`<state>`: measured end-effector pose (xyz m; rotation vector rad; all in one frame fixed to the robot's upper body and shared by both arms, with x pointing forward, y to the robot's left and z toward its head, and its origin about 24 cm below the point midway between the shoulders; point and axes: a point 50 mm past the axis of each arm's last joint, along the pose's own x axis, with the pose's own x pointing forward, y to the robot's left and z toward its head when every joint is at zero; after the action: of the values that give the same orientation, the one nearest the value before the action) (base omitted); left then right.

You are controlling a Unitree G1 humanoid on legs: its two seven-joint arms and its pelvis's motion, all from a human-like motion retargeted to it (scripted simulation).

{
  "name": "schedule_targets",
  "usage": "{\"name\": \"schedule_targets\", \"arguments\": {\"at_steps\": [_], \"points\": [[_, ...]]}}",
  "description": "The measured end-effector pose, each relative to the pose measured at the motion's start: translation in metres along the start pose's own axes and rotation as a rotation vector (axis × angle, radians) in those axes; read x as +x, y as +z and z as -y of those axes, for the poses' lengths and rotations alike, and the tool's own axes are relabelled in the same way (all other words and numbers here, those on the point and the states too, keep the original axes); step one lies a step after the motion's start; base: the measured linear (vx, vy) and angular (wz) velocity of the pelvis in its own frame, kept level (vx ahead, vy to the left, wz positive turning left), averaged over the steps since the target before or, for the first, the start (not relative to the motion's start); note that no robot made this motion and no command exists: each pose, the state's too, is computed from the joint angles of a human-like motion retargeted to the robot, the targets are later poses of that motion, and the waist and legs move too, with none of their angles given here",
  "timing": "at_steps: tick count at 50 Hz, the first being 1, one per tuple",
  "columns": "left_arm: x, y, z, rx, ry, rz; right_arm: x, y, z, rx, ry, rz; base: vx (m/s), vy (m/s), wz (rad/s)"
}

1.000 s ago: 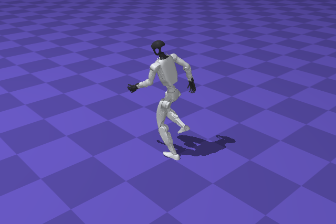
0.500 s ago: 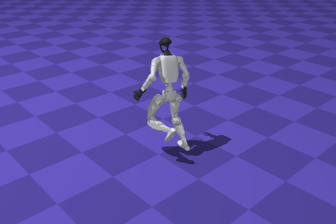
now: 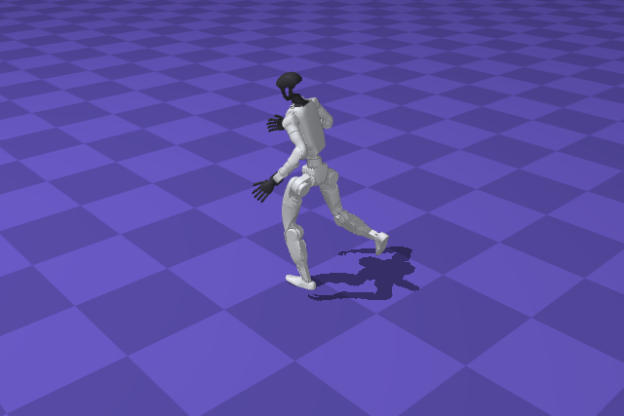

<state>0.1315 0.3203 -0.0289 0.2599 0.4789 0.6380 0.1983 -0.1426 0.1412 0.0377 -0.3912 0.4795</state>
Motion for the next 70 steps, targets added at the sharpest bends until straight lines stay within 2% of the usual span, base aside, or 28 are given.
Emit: {"name": "schedule_targets", "arguments": {"at_steps": [3,6,8,10,13,18,23,26,28,30,32,35,36,38,43,48,50,52,53,55,57,58,60,62,65,66,68,70], "points": [[0.031,0.106,0.096,-0.139,-0.207,0.274,-0.056,-0.09,0.024,-0.095,-0.328,-0.449,0.8,0.05,1.59],[-0.009,0.252,0.142,-0.325,-0.457,0.749,-0.144,-0.117,0.042,-0.106,-0.515,-0.786,0.93,-0.06,1.01],[-0.061,0.324,0.137,-0.403,-0.564,1.099,-0.186,-0.095,0.058,-0.136,-0.515,-0.88,1.01,-0.2,0.94],[-0.108,0.358,0.116,-0.453,-0.554,1.405,-0.218,-0.068,0.072,-0.171,-0.473,-0.972,1.05,-0.36,0.83],[-0.158,0.375,0.09,-0.511,-0.544,1.709,-0.267,-0.038,0.086,-0.163,-0.507,-1.152,1.08,-0.45,0.77],[-0.206,0.385,0.071,-0.678,-0.804,1.872,-0.34,-0.019,0.078,-0.166,-0.71,-1.408,1.1,-0.54,0.48],[-0.158,0.345,0.073,-0.617,-0.763,1.608,-0.343,-0.049,0.065,-0.119,-0.834,-1.454,1.09,-0.59,-0.38],[-0.096,0.285,0.081,-0.509,-0.776,1.171,-0.305,-0.078,0.067,-0.112,-0.864,-1.331,0.97,-0.53,-0.49],[-0.047,0.211,0.082,-0.467,-0.691,0.757,-0.263,-0.106,0.074,-0.124,-0.914,-1.203,0.86,-0.46,-1.26],[-0.013,0.105,0.068,-0.5,-0.432,0.258,-0.194,-0.134,0.089,-0.208,-0.923,-1.042,0.81,-0.36,-1.86],[-0.019,0.002,0.047,-0.615,-0.044,-0.209,-0.098,-0.139,0.095,-0.235,-0.866,-0.793,0.85,-0.22,-1.43],[-0.063,-0.091,0.009,-0.775,0.446,-0.688,0.016,-0.102,0.063,0.055,-0.673,-0.389,0.97,-0.06,-0.17],[-0.073,-0.104,-0.008,-0.771,0.463,-0.714,0.033,-0.085,0.048,0.161,-0.565,-0.283,1.06,0.0,0.37],[-0.087,-0.114,-0.047,-0.654,0.41,-0.661,0.052,-0.05,0.025,0.25,-0.377,-0.108,1.11,0.02,0.34],[-0.083,-0.079,-0.129,-0.075,0.273,-0.337,0.06,0.014,-0.022,0.61,0.209,0.184,1.13,-0.02,-0.51],[-0.076,-0.073,-0.133,-0.137,0.399,-0.296,0.045,0.026,-0.056,1.004,0.556,0.195,1.02,0.03,-0.08],[-0.063,-0.077,-0.121,-0.207,0.41,-0.339,0.041,0.013,-0.054,1.025,0.544,0.157,0.88,0.1,0.62],[-0.043,-0.077,-0.1,-0.328,0.431,-0.386,0.036,-0.013,-0.044,1.005,0.384,0.069,0.74,0.11,0.82],[-0.029,-0.071,-0.087,-0.412,0.452,-0.39,0.033,-0.031,-0.035,0.986,0.245,0.01,0.66,0.08,1.2],[0.007,-0.044,-0.054,-0.569,0.491,-0.367,0.014,-0.082,-0.005,0.834,-0.273,-0.176,0.62,0.02,1.75],[0.041,0.013,0.008,-0.73,0.348,-0.313,-0.023,-0.135,0.002,0.838,-0.716,-0.419,0.55,0.01,2.12],[0.048,0.053,0.051,-0.807,0.172,-0.269,-0.051,-0.16,0.007,0.707,-0.945,-0.584,0.54,0.05,2.24],[0.02,0.127,0.135,-0.914,-0.343,-0.173,-0.106,-0.185,-0.003,1.032,-1.396,-0.679,0.57,0.08,2.34],[-0.037,0.187,0.177,-0.857,-0.869,0.045,-0.17,-0.191,0.014,0.783,-1.42,-0.899,0.61,0.07,2.47],[-0.12,0.256,0.17,-0.719,-1.351,0.559,-0.247,-0.158,0.061,0.152,-1.166,-1.17,0.63,-0.01,3.13],[-0.143,0.269,0.163,-0.744,-1.461,0.653,-0.273,-0.144,0.067,0.035,-1.13,-1.253,0.63,-0.1,3.59],[-0.185,0.286,0.148,-0.813,-1.681,0.818,-0.33,-0.114,0.059,-0.054,-1.069,-1.452,0.62,-0.18,3.63],[-0.215,0.304,0.126,-0.878,-1.787,1.068,-0.377,-0.089,0.039,0.008,-1.013,-1.641,0.58,-0.25,3.37]]}}
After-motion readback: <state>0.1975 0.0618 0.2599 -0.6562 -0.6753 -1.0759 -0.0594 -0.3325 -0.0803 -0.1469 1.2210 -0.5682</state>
